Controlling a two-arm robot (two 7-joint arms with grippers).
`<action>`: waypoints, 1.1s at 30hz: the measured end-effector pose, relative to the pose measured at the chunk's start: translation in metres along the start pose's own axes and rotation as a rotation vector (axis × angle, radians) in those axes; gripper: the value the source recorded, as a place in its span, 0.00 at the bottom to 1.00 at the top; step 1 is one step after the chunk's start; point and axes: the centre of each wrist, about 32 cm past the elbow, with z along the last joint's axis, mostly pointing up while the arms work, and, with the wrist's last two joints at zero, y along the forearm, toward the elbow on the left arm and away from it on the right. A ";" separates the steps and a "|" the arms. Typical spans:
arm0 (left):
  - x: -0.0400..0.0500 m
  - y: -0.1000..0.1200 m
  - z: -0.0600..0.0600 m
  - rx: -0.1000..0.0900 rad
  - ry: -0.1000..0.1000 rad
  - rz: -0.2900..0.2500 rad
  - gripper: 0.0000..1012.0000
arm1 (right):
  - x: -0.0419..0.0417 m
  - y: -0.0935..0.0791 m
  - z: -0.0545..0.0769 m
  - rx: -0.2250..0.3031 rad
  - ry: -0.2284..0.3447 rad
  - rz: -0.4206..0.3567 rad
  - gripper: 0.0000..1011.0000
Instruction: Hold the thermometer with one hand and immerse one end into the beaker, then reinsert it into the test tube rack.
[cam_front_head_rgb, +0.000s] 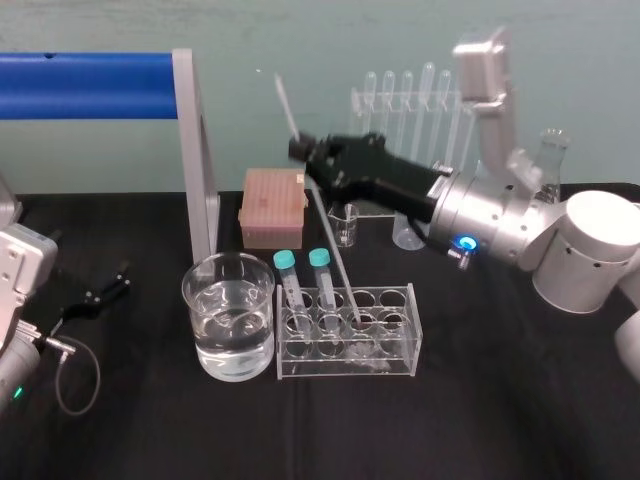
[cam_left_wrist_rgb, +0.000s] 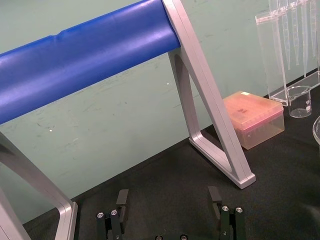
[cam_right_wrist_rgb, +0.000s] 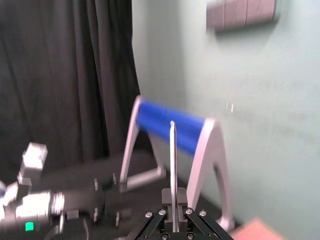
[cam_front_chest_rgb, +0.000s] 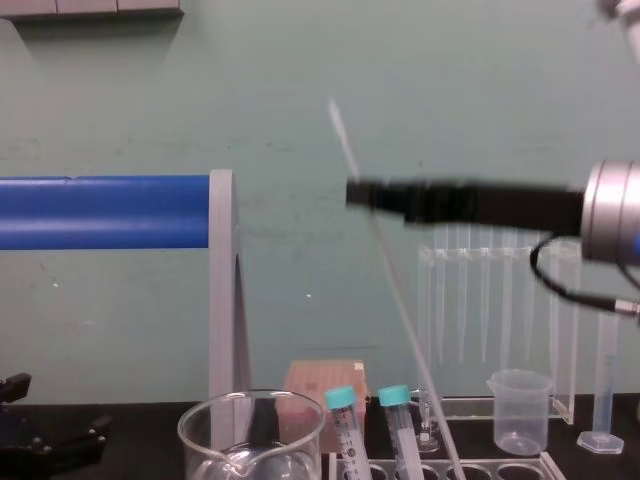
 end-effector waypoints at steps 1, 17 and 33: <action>0.0000 0.000 0.000 0.000 0.000 0.000 1.00 | 0.0001 -0.001 0.002 0.025 -0.003 0.000 0.06; 0.0000 0.000 0.000 0.000 0.000 0.000 1.00 | 0.0050 -0.004 0.063 0.427 -0.014 0.040 0.06; 0.0000 0.000 0.000 0.000 0.000 0.000 1.00 | -0.0053 0.069 0.045 0.379 0.086 0.309 0.06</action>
